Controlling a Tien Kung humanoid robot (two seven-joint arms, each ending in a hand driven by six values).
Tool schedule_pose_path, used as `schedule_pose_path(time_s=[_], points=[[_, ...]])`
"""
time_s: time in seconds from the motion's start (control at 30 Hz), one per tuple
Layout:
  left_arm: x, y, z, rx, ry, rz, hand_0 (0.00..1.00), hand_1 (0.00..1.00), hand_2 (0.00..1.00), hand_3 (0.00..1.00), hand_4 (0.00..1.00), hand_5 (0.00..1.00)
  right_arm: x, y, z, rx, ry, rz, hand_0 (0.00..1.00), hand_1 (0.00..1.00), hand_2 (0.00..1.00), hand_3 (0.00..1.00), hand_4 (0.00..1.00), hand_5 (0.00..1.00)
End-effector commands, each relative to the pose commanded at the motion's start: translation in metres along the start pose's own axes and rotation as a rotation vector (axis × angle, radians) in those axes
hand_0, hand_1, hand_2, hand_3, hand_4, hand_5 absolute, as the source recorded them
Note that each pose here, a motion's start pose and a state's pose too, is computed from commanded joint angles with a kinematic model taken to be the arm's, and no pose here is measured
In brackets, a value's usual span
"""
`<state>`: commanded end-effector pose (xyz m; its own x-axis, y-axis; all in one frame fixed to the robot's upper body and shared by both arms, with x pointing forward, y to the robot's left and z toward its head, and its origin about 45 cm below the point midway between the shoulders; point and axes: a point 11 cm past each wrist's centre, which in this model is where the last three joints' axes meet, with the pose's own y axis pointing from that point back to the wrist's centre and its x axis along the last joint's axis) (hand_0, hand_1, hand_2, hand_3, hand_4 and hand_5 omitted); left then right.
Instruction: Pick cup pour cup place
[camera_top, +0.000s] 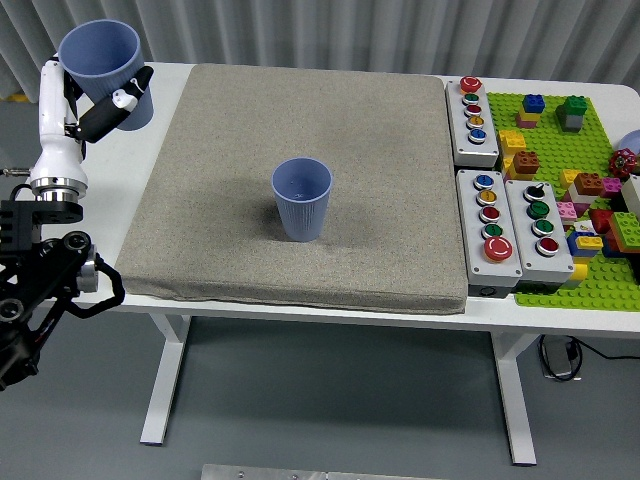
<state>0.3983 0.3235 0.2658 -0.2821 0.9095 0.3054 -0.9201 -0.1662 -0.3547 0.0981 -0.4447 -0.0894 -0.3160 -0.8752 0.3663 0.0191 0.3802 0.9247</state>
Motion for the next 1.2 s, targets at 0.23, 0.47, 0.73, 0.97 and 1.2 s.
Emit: schedule_pose_path(time_s=[0.23,0.47,0.73,0.97,1.2], points=[[-0.019,0.024,-0.022,0.014,-0.015,0.013,0.48,0.418,0.468,0.456,0.818,0.306,0.0,0.0,0.003,-0.005,0.005,0.001,0.698,0.69,0.645,0.626,0.002,0.387],[-0.039,0.056,-0.053,0.125,0.017,-0.024,0.483,0.428,0.469,0.455,0.813,0.314,0.001,-0.001,0.005,-0.009,0.011,0.003,0.698,0.69,0.644,0.625,0.002,0.387],[-0.053,0.071,-0.073,0.187,-0.001,-0.063,0.482,0.423,0.47,0.454,0.808,0.319,0.002,-0.001,0.007,-0.011,0.018,0.005,0.699,0.69,0.644,0.624,0.002,0.386],[-0.065,0.076,-0.082,0.222,0.029,-0.058,0.489,0.439,0.474,0.455,0.802,0.317,0.0,-0.001,0.004,-0.007,0.014,0.002,0.698,0.69,0.644,0.624,0.002,0.385],[-0.064,0.077,-0.086,0.234,0.035,-0.049,0.491,0.44,0.473,0.457,0.799,0.32,-0.001,0.0,0.002,-0.004,0.011,0.001,0.698,0.69,0.645,0.624,0.002,0.384]])
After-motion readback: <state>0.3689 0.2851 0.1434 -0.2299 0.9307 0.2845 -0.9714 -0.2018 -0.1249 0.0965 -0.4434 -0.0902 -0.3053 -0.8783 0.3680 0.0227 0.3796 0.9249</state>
